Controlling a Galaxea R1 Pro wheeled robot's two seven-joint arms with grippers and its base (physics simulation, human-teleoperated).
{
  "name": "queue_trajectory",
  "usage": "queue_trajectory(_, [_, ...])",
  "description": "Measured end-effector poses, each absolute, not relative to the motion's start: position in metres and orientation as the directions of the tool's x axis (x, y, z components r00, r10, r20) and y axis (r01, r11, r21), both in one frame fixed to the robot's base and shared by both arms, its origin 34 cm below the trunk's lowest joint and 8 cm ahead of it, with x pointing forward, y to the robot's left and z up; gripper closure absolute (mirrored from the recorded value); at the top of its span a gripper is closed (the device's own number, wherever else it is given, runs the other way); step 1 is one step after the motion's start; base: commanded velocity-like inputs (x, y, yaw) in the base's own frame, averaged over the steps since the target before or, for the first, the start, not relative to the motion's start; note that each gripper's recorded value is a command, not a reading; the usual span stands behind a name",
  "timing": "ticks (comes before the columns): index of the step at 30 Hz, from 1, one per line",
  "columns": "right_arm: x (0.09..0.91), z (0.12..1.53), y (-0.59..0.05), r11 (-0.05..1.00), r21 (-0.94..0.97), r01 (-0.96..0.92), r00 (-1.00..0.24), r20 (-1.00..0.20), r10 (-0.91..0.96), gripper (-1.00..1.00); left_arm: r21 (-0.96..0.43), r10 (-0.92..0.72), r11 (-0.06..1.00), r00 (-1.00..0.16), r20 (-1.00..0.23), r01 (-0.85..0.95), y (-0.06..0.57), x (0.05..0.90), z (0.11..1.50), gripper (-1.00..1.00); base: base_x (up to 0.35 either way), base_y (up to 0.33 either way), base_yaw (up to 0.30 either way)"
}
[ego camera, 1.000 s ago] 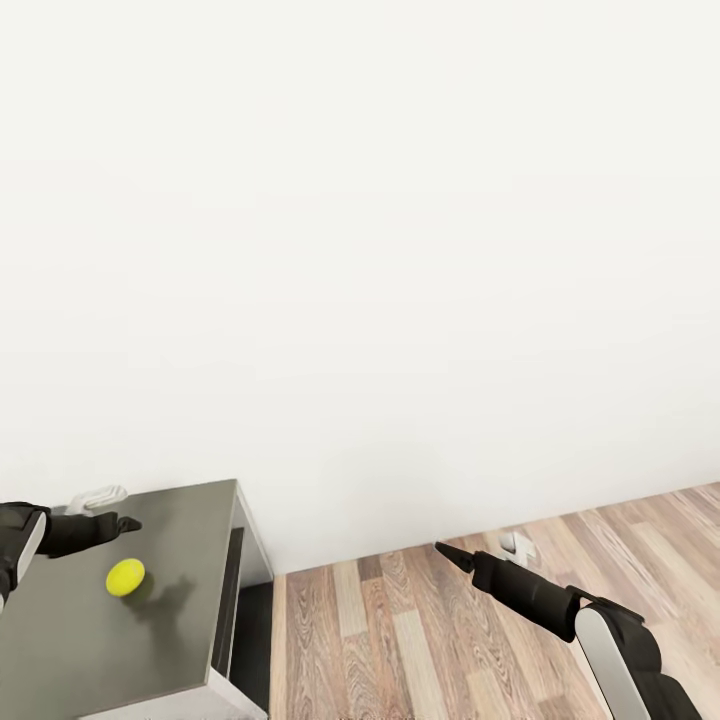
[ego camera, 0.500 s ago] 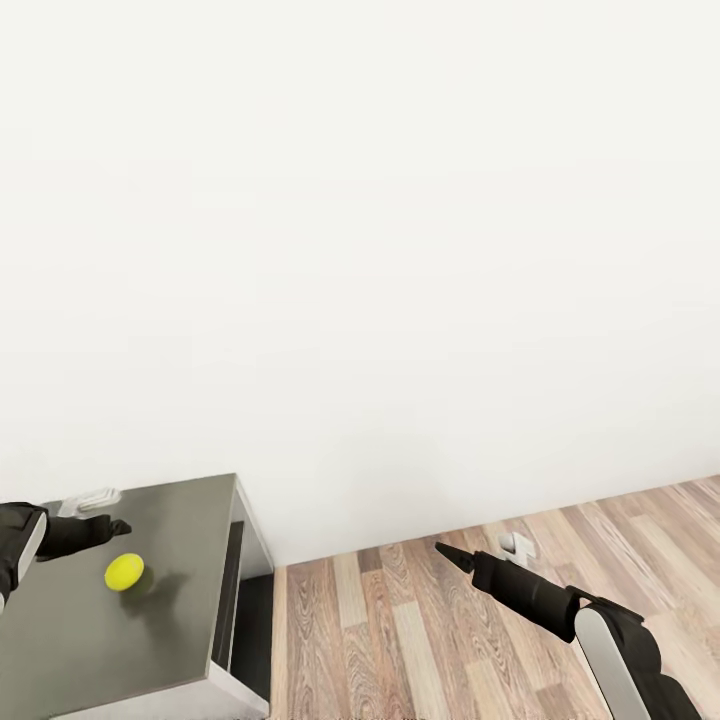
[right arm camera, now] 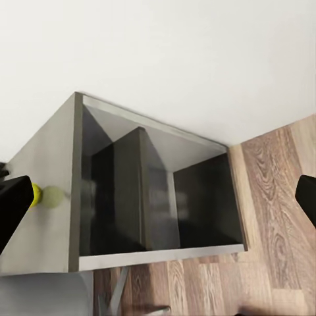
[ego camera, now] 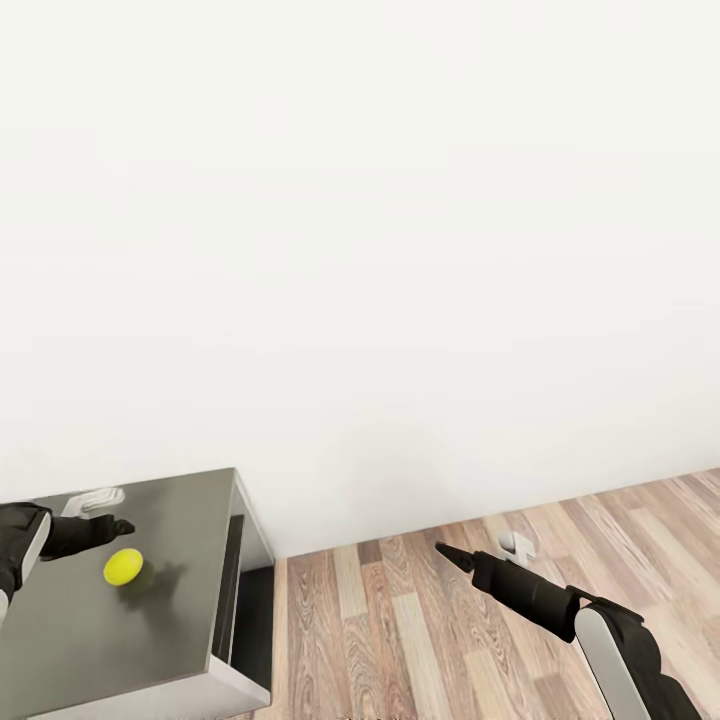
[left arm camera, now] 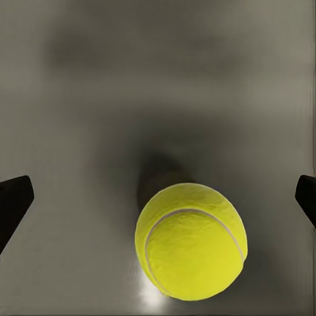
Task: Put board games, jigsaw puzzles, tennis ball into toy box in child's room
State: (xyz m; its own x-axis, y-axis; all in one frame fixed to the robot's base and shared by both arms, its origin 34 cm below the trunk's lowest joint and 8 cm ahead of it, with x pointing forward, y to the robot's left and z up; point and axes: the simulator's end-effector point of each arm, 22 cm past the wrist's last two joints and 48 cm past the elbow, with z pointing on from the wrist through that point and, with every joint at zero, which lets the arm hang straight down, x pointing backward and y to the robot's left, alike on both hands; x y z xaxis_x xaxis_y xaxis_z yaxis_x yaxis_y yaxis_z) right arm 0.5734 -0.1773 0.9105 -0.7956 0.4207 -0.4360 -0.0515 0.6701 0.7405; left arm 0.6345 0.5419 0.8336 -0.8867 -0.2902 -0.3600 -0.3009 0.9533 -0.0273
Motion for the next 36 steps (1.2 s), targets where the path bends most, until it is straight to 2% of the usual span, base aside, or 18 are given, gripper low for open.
queue_trajectory(36, [0.570, 0.894, -0.178, 0.670, 0.741, -0.026, -0.809, -0.410, 0.422, -1.00, -0.032, -0.277, 0.959, -0.909, -0.310, -0.281, 0.518, 0.630, 0.804, -1.00, -0.003, 0.000, 0.000])
